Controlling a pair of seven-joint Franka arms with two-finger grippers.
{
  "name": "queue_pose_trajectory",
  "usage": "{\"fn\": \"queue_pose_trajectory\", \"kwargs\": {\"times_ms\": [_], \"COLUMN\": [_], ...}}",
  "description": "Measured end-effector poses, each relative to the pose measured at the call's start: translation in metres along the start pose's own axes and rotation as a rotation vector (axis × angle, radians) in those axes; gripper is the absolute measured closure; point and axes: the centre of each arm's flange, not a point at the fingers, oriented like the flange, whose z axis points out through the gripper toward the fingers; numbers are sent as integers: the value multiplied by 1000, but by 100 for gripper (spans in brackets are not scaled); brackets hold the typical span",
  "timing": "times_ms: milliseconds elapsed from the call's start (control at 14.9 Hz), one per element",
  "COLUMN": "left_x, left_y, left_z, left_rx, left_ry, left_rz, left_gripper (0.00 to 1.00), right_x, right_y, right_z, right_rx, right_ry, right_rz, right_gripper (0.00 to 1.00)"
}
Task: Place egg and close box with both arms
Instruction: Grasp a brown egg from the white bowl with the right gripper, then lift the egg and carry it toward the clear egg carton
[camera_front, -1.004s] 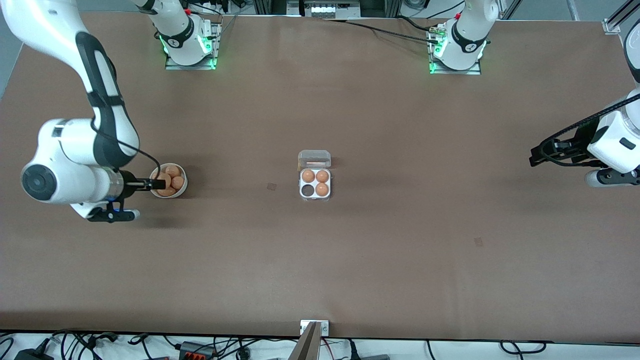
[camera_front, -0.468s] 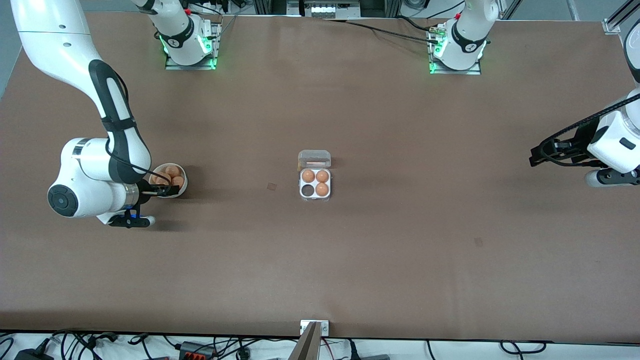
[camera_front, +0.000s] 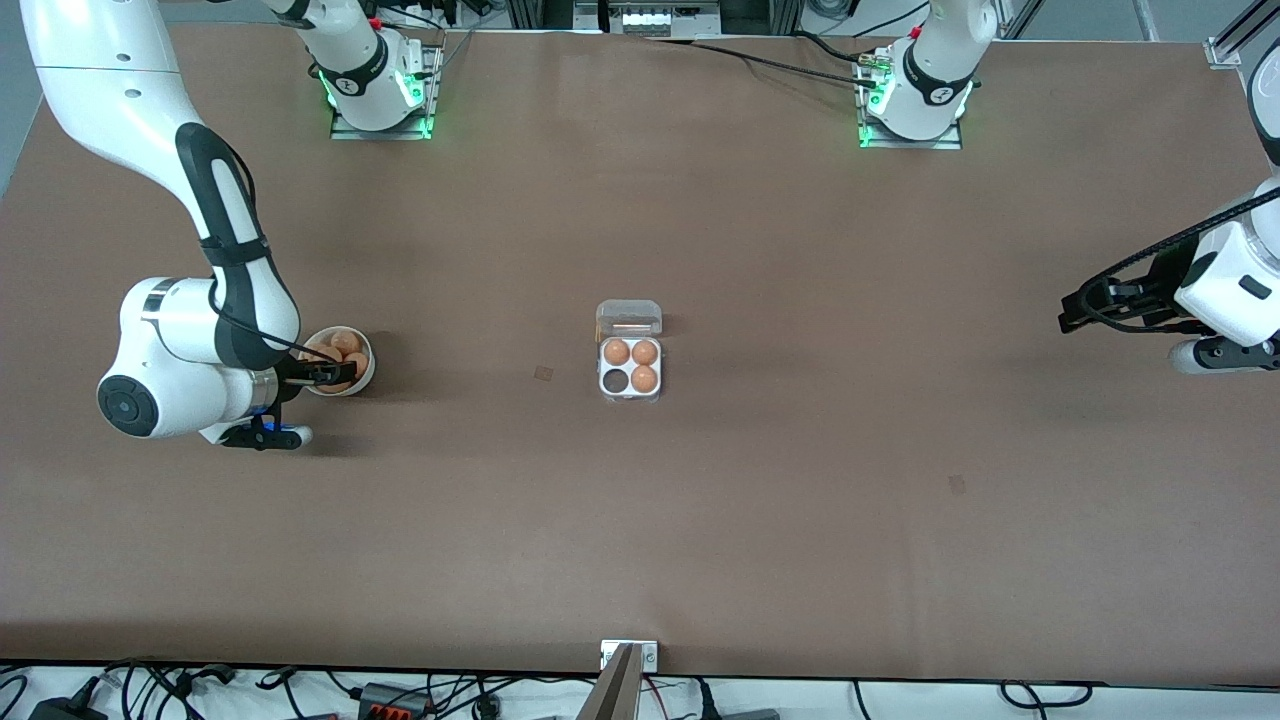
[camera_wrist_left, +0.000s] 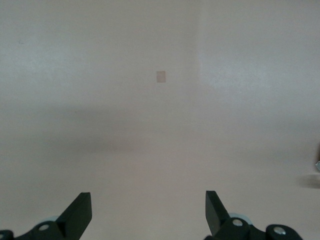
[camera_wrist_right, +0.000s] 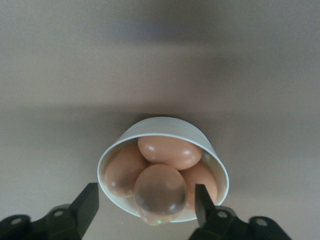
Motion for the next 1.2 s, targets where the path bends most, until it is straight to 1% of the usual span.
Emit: {"fn": "queue_pose_trajectory", "kwargs": {"times_ms": [67,134,201,335,401,468,535,602,669,736,1004,1204], "left_x": [0,0,0,0,0,0,0,0,0,0,0,0], "left_y": [0,0,0,0,0,0,0,0,0,0,0,0], "left_z": [0,0,0,0,0,0,0,0,0,0,0,0], "left_rx": [0,0,0,0,0,0,0,0,0,0,0,0], "left_ry": [0,0,0,0,0,0,0,0,0,0,0,0], "left_rz": [0,0,0,0,0,0,0,0,0,0,0,0], "left_gripper": [0,0,0,0,0,0,0,0,0,0,0,0], "right_x": [0,-1,-1,-1,0,0,0,1,1,2,4,2], "right_y": [1,1,2,2,2,2,3,4,4,4,4,-3], "right_z": [-1,-1,-1,-1,0,2,3,3,3,1,-8,-42], "right_rx": [0,1,1,1,1,0,0,0,0,0,-11,-25], "right_ry": [-5,-7,-8,-10,-11,-13,-15,-15,-14,-11,3,-11], "right_rz": [1,2,2,2,3,3,4,5,5,5,-12,-66], "right_gripper": [15,17,17,22,22,25,34,34,41,51,52,52]}}
